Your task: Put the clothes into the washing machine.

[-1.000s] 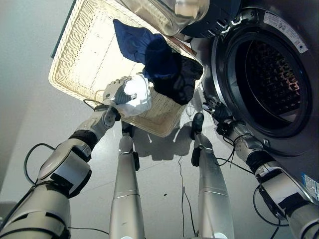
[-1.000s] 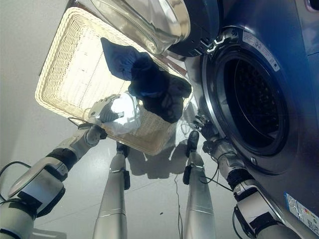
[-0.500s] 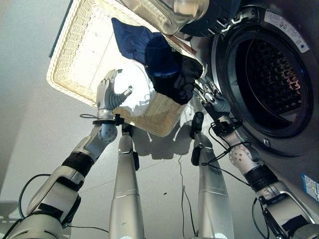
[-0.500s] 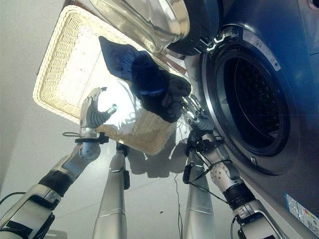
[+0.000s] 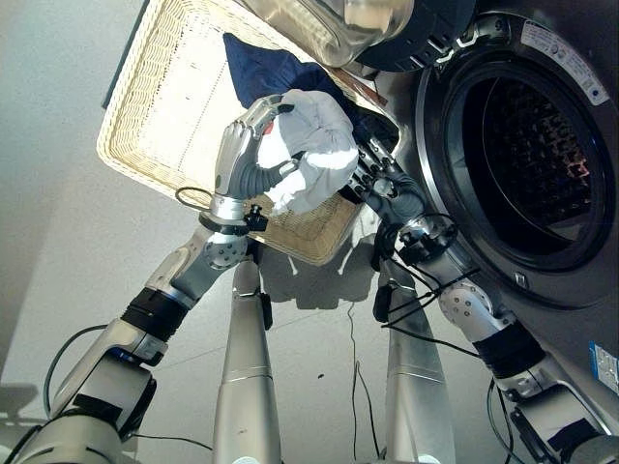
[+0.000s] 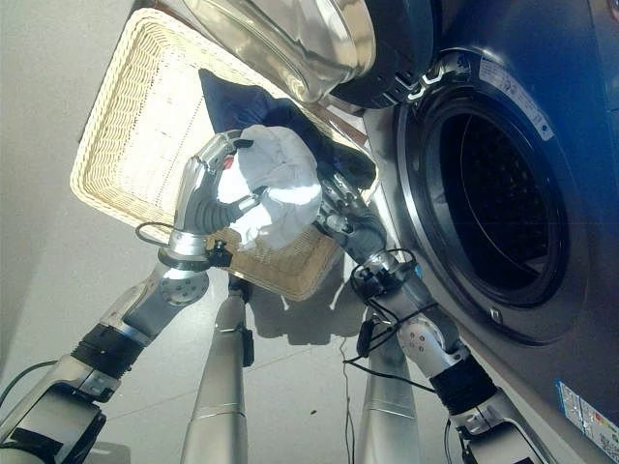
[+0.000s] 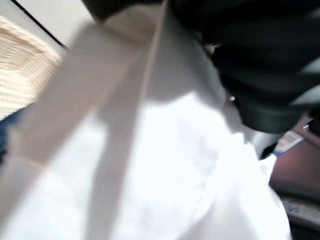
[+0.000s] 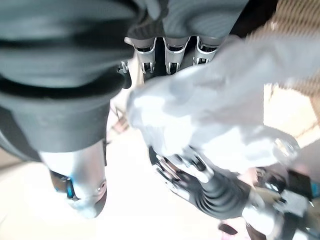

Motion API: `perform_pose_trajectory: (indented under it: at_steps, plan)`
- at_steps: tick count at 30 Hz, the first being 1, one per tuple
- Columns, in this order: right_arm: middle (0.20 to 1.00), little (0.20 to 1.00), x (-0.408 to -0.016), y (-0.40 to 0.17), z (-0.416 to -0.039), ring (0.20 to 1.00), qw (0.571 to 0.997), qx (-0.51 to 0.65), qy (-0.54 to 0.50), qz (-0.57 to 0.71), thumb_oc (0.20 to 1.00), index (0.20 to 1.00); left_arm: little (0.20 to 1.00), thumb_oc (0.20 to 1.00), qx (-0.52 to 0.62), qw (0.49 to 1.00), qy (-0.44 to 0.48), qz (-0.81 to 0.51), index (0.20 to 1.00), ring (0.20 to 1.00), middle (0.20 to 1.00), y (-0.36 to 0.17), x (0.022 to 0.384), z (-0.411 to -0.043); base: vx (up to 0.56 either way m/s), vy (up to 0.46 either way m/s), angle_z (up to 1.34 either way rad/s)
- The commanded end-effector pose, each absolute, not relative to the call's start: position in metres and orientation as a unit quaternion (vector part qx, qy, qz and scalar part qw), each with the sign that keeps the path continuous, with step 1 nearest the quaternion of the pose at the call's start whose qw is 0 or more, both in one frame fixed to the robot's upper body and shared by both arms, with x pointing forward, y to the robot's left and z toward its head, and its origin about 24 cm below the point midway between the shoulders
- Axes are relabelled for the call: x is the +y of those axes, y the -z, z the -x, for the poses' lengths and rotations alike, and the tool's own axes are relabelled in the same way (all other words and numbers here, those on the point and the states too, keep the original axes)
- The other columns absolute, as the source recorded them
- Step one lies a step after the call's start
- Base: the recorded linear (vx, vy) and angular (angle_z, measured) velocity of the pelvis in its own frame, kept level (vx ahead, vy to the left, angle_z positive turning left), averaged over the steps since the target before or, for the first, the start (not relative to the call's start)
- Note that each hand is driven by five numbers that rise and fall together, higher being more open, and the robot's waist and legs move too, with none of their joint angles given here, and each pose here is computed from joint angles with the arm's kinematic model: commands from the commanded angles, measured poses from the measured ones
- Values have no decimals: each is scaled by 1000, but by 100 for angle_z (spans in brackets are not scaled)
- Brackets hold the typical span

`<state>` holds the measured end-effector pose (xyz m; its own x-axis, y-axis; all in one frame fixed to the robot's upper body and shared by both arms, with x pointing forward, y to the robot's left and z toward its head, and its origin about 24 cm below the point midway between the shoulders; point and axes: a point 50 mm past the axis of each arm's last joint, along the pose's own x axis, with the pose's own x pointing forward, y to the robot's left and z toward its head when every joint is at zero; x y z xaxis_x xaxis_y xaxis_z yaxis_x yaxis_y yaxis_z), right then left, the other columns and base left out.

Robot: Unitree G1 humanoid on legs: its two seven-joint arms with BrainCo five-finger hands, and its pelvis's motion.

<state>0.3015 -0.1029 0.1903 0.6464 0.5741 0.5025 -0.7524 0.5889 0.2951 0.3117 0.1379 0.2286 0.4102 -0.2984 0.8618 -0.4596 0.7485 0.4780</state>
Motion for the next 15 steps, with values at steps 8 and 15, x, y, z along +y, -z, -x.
perform_pose_trajectory:
  at_steps: [8, 15]
  plan:
    - [1000, 1000, -67, -211, -281, 1000, 825, -188, -458, -273, 1000, 1000, 200, 200, -647, 673, 55, -355, 200, 200, 200, -258, 96, -285, 0, 0, 0]
    - [1000, 1000, -61, -216, -277, 1000, 814, -193, -475, -273, 1000, 1000, 200, 200, -660, 641, 82, -382, 200, 200, 200, -258, 83, -281, 0, 0, 0]
